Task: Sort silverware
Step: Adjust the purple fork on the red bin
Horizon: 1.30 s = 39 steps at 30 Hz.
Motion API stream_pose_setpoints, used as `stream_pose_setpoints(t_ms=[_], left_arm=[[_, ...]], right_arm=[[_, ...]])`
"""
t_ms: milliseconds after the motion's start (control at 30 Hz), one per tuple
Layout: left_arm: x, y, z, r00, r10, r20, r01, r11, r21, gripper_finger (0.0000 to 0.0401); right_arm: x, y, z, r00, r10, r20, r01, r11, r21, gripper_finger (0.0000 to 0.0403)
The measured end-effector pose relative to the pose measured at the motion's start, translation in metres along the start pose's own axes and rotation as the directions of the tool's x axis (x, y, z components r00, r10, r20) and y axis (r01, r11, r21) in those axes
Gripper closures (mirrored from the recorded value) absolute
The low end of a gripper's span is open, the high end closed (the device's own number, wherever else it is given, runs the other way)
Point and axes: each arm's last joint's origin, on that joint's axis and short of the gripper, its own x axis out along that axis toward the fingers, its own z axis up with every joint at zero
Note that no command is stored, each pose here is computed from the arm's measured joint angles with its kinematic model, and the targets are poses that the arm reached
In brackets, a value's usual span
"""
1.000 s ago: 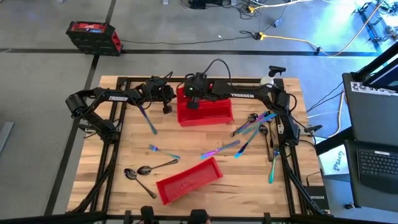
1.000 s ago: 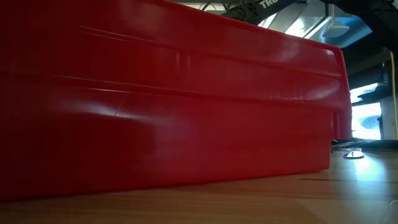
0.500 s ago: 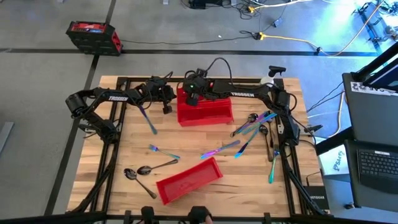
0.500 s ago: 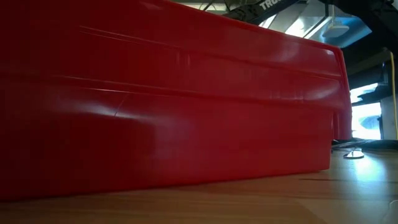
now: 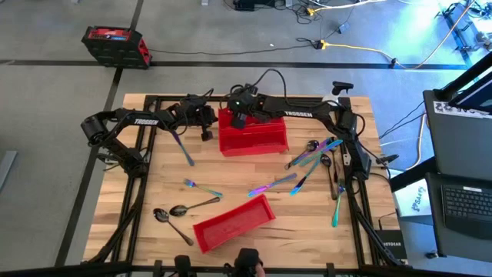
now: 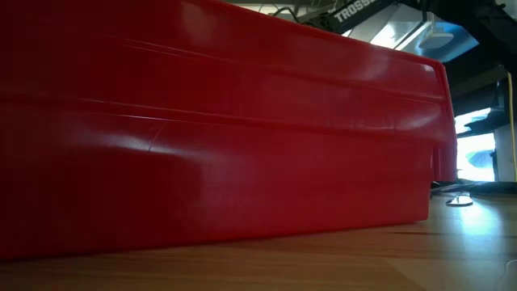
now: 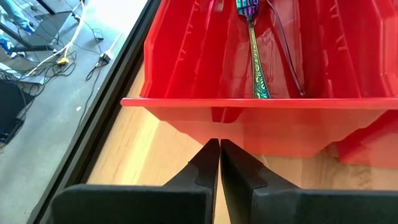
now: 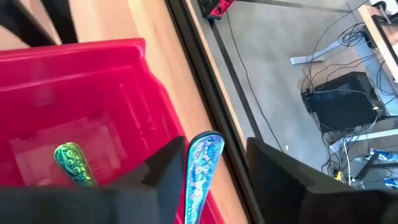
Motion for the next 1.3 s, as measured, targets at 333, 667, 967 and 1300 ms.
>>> stream_pose_setpoints(t_ms=[333, 667, 967, 1300], left_arm=[[0.0, 0.0, 0.0, 1.0, 0.0, 0.0, 0.0, 1.0, 0.001, 0.0401], [0.0, 0.0, 0.0, 1.0, 0.0, 0.0, 0.0, 1.0, 0.002, 0.0401], [0.0, 0.0, 0.0, 1.0, 0.001, 0.0, -0.001, 1.0, 0.002, 0.0401], [0.0, 0.0, 0.0, 1.0, 0.001, 0.0, -0.001, 1.0, 0.006, 0.0401]], right_arm=[[0.0, 0.001, -0.002, 1.0, 0.004, -0.026, -0.004, 1.0, 0.005, 0.0393], [-0.01, -0.005, 0.007, 0.999, 0.001, -0.051, 0.0, 1.0, 0.031, 0.0398], [-0.031, -0.022, 0.033, 1.0, -0.022, -0.012, 0.023, 0.998, 0.053, 0.0403], [-0.055, -0.036, 0.053, 1.0, -0.027, 0.004, 0.026, 0.994, 0.104, 0.0403]])
